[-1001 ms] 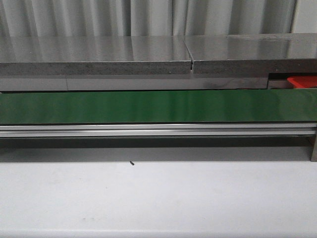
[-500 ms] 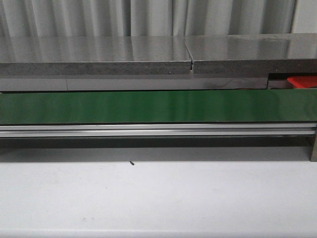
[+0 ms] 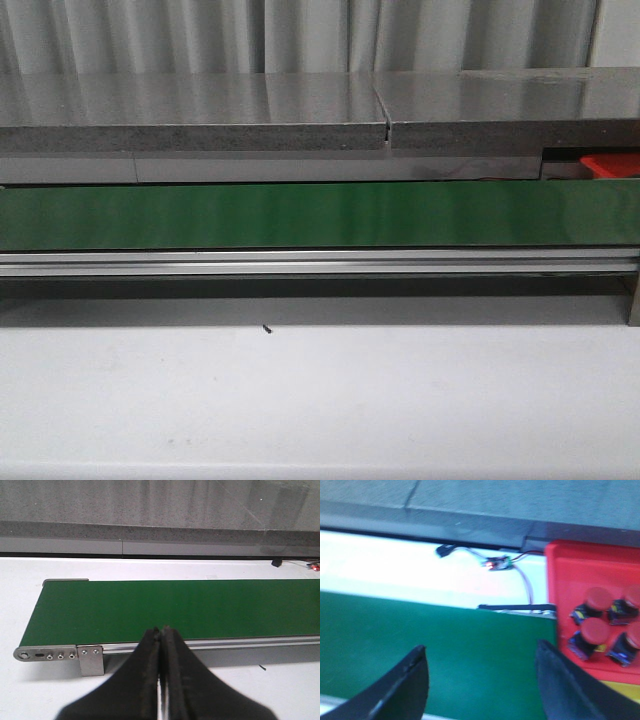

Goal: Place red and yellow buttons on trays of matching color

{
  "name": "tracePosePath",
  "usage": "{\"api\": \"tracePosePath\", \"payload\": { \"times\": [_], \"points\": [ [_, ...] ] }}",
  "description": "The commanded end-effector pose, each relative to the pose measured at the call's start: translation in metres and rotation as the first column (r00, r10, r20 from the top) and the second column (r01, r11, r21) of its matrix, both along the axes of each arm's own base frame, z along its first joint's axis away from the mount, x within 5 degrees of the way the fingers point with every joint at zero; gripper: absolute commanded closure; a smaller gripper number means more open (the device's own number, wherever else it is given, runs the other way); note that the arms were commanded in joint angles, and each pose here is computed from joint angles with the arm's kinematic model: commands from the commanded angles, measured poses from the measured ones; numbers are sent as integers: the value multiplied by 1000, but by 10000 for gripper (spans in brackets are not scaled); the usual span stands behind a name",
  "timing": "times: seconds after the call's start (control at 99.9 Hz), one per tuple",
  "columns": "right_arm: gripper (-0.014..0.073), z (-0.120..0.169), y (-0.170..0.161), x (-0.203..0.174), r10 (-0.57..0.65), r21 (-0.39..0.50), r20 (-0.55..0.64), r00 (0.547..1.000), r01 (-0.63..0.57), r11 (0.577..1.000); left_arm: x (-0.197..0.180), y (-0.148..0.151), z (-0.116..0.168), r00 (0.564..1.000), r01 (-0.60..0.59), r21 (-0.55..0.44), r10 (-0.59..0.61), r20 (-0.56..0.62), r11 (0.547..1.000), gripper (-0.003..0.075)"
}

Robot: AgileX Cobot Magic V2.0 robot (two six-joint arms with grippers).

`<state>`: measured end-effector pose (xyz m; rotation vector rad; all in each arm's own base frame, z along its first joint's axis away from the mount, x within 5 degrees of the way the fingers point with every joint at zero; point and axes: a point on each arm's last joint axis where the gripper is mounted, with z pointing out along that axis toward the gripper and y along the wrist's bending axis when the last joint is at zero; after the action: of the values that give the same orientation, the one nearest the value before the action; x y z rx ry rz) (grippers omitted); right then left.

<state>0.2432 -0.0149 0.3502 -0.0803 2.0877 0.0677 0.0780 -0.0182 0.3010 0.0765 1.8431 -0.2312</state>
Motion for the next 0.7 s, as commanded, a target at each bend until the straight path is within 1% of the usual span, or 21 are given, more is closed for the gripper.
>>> {"api": "tracePosePath", "payload": {
  "times": [0.0, 0.05, 0.12, 0.29, 0.691],
  "points": [
    [179, 14, 11, -15, 31, -54, 116, 993, -24, 998, 1, 1, 14, 997, -19, -33, 21, 80, 999, 739],
    [238, 10, 17, -23, 63, -75, 116, 991, -54, 996, 1, 1, 14, 997, -19, -33, 21, 80, 999, 739],
    [347, 4, 24, -34, 95, -87, 112, 989, -85, 993, 1, 1, 14, 997, -19, -33, 21, 80, 999, 739],
    [665, -8, 27, -53, 108, -87, 113, 988, -99, 991, 1, 1, 14, 997, -19, -33, 21, 80, 999, 739],
    [661, -8, 27, -57, 109, -86, 117, 987, -99, 991, 1, 1, 14, 997, -19, -33, 21, 80, 999, 739]
  ]
}}
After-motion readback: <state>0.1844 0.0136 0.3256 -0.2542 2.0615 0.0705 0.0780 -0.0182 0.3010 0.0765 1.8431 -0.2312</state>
